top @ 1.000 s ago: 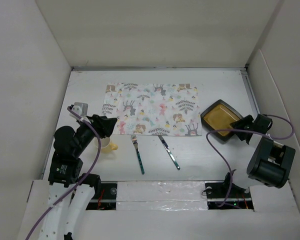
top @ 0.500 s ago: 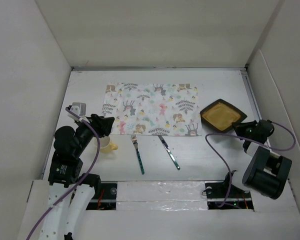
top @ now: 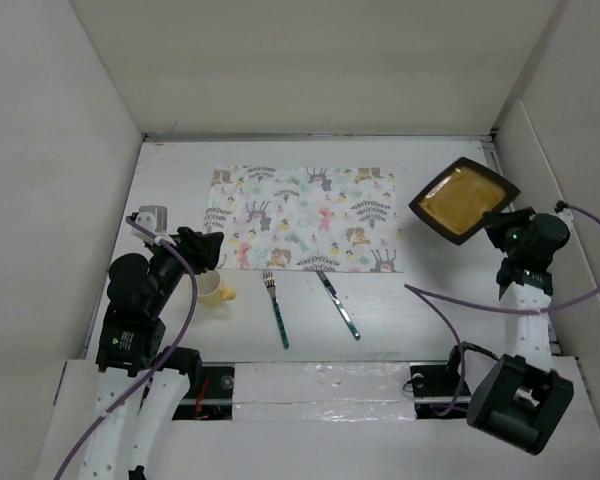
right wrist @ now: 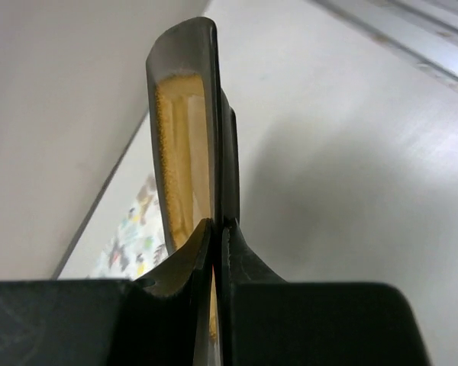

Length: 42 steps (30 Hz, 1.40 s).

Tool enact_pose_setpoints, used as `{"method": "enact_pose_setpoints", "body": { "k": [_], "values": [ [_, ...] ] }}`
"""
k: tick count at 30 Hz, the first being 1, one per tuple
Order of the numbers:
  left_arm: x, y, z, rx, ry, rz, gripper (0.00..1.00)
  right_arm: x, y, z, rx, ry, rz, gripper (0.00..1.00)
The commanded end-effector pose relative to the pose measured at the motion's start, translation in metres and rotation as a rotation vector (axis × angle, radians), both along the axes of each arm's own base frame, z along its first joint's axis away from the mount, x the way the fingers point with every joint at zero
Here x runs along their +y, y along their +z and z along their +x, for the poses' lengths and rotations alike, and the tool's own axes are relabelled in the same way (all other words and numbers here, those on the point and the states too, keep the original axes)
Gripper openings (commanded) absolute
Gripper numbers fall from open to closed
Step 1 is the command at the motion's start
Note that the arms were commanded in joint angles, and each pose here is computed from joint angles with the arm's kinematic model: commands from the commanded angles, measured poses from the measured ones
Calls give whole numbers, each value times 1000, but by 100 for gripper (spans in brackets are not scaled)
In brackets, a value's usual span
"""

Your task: Set the dinner table for one person

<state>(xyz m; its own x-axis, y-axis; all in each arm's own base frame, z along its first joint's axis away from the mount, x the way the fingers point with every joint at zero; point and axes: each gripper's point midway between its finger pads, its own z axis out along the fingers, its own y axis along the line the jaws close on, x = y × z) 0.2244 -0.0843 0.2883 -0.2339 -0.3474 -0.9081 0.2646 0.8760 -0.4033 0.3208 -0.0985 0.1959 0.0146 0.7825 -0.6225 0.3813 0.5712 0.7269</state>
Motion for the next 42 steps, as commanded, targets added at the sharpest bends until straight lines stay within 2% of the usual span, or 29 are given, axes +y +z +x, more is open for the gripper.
{"method": "enact_pose_setpoints", "body": {
  "k": [1, 3, 4, 7, 9, 10, 11, 13, 16, 21, 26, 32, 42],
  "values": [
    [-1, 3, 4, -16, 1, -12, 51, 76, 84, 40, -230, 394, -91, 0],
    [-1, 5, 4, -20, 3, -11, 52, 118, 101, 56, -264, 568, -83, 0],
    [-1, 5, 3, -20, 4, -11, 53, 161, 93, 66, -260, 712, -44, 0],
    [0, 6, 2, -27, 9, -12, 56, 234, 107, 76, -335, 897, -1, 0],
    [3, 6, 2, -30, 26, -12, 56, 262, 100, 89, -339, 945, 58, 0],
    [4, 6, 2, -28, 33, -11, 56, 274, 108, 92, -393, 970, 62, 0],
    [5, 5, 2, -25, 38, -10, 56, 296, 94, 98, -365, 1005, 118, 0],
    [4, 5, 2, -27, 33, -12, 56, 314, 101, 108, -410, 1032, 141, 0],
    [5, 1, 4, -10, 38, -10, 56, 352, 82, 123, -391, 1086, 230, 0],
    [6, 0, 4, -10, 43, -11, 56, 375, 65, 130, -373, 1107, 315, 0],
    [5, -2, 5, -1, 40, -10, 56, 382, 34, 138, -320, 1030, 355, 0],
    [2, -5, 7, 11, 23, -8, 56, 394, 18, 141, -344, 1005, 435, 0],
    [3, -2, 6, 1, 28, -9, 56, 389, -13, 142, -278, 902, 430, 0]
  ]
}}
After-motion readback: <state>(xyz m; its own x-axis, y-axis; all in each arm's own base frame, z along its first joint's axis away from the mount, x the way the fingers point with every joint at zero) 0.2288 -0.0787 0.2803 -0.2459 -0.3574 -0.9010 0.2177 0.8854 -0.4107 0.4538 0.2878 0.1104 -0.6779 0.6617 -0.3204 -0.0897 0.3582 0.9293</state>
